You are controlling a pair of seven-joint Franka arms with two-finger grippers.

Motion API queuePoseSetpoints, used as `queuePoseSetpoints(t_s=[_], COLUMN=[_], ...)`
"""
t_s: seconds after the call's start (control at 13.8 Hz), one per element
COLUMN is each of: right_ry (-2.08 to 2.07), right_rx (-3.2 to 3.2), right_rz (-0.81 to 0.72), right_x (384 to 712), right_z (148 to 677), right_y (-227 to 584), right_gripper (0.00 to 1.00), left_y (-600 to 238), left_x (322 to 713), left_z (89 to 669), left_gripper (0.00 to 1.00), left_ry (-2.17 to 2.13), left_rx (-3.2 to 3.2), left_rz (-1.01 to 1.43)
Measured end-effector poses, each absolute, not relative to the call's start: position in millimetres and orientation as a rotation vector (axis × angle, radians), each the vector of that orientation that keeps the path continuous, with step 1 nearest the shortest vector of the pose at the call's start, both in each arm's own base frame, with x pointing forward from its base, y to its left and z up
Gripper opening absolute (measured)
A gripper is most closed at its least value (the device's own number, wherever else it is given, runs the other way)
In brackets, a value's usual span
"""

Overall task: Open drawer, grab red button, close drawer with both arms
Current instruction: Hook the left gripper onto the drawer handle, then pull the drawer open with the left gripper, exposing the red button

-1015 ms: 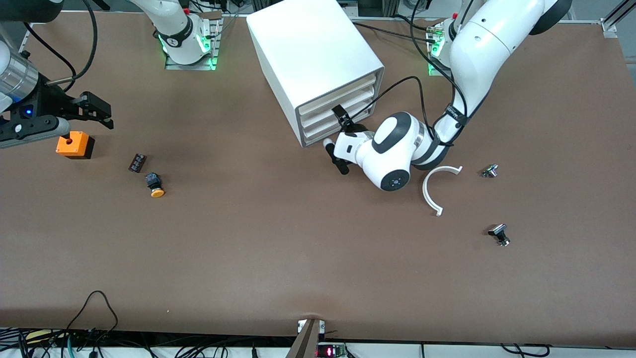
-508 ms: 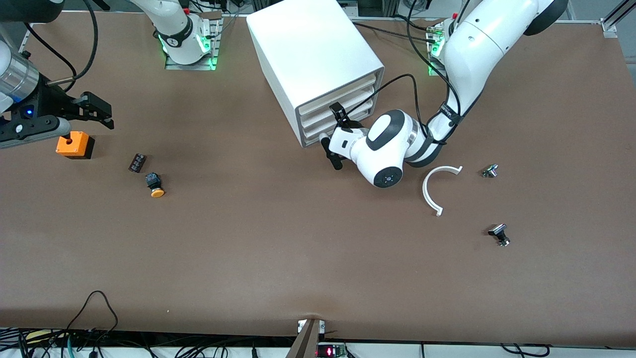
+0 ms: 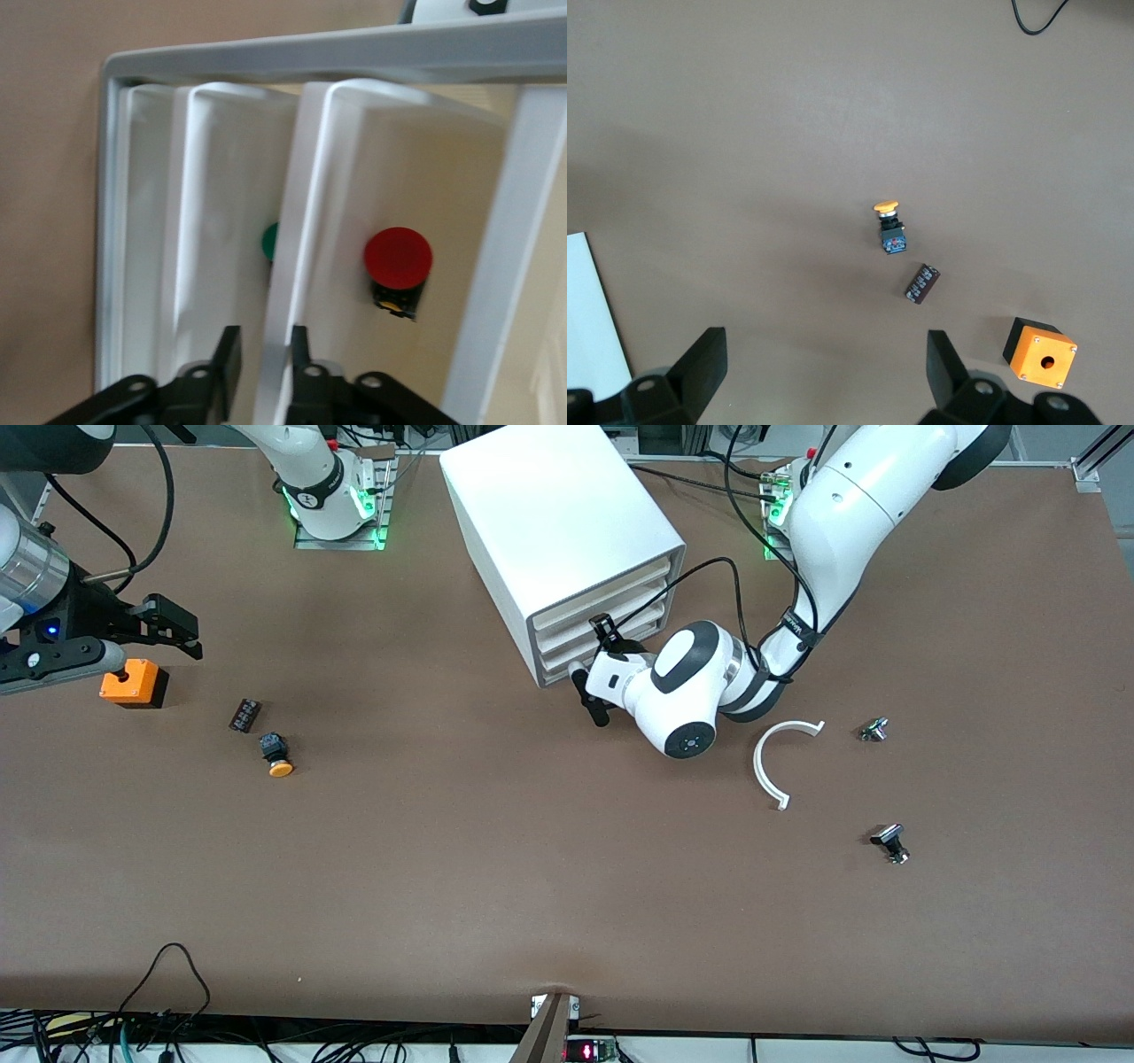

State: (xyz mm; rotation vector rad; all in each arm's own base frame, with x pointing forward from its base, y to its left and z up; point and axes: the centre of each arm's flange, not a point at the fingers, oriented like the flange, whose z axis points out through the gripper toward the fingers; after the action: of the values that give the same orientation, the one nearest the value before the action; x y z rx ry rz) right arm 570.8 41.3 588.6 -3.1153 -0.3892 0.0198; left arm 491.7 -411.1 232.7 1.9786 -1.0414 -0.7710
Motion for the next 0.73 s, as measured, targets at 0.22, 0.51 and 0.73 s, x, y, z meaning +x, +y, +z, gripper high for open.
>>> queuePoseSetpoints(t_s=[0.22,0.51,0.73], right_ry=[-0.386,-0.385,-0.384], right_rx=[-3.116,-3.116,-3.116], right_rz=[0.014,0.012,0.011], right_x=[571.2,571.5,571.5], right_z=[589.0,589.2,589.2], right_y=[40.2,39.6,39.4], right_gripper=[1.0,1.0,1.0], left_y=[-411.4,-405.0,-387.7], left_x=[491.3,497.3,512.1], left_z=[233.8,235.0,235.9], left_gripper=[0.21,0.16,0.14], left_ry=[-1.043,-1.043,-1.029], left_rx=[1.976,1.97,1.97], left_rz=[-0.772,-0.756,-0.725])
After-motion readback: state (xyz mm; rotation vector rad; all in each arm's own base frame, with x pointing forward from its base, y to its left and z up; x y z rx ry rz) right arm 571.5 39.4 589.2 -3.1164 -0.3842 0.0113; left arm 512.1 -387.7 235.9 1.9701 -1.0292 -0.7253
